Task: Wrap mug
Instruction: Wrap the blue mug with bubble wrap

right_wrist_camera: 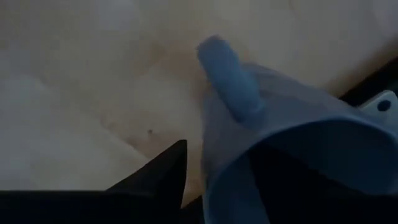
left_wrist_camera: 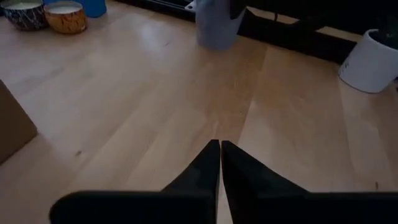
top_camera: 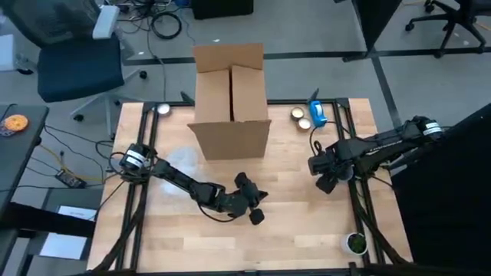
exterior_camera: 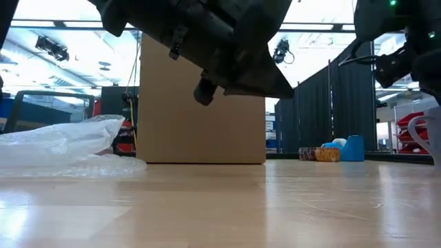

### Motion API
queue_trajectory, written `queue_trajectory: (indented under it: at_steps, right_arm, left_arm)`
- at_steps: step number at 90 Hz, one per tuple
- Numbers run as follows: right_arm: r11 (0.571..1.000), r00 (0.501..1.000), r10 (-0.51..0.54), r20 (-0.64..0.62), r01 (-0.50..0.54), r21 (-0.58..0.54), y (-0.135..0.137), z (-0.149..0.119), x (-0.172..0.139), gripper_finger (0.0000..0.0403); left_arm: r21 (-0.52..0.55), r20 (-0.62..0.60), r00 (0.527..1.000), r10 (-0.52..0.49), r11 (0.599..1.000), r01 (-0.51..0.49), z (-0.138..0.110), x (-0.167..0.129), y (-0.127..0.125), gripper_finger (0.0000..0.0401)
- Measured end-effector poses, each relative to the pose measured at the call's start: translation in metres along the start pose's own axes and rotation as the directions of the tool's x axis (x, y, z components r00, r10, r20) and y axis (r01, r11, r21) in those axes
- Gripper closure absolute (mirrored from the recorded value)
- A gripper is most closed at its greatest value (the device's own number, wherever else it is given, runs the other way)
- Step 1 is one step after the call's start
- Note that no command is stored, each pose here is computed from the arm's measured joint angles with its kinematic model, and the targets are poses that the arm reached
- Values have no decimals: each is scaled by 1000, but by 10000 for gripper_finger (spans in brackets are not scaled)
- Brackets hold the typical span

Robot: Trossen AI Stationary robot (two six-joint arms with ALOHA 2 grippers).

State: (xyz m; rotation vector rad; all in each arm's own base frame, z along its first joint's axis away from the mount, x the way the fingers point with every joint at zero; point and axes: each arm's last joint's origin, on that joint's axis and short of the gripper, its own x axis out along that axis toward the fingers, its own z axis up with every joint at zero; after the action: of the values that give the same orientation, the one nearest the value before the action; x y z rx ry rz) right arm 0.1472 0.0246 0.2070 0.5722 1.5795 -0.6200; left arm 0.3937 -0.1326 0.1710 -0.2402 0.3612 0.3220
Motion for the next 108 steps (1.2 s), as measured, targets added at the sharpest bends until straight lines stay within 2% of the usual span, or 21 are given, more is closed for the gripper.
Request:
queue_trajectory:
  at_steps: [24,39,66,91,108]
  right_arm:
    - [996,999,33,37,-36,80,3,4,0,280]
    - [989,996,67,64,-75,130,6,6,0,320]
    - [981,995,77,58,-86,174,7,6,0,395]
    - [965,981,150,121,-172,200,16,13,-1,399]
    - [960,975,173,136,-198,199,38,19,-4,400]
  left_arm:
    - [0,-1,1000,0,1000,0,0,0,0,401]
    - [1,-1,1000,0,1000,0,0,0,0,401]
    - [0,-1,1000,0,1000,0,0,0,0,401]
    - [0,-1,1000,0,1000,0,0,0,0,401]
    - [0,-1,1000,0,1000,0,0,0,0,401]
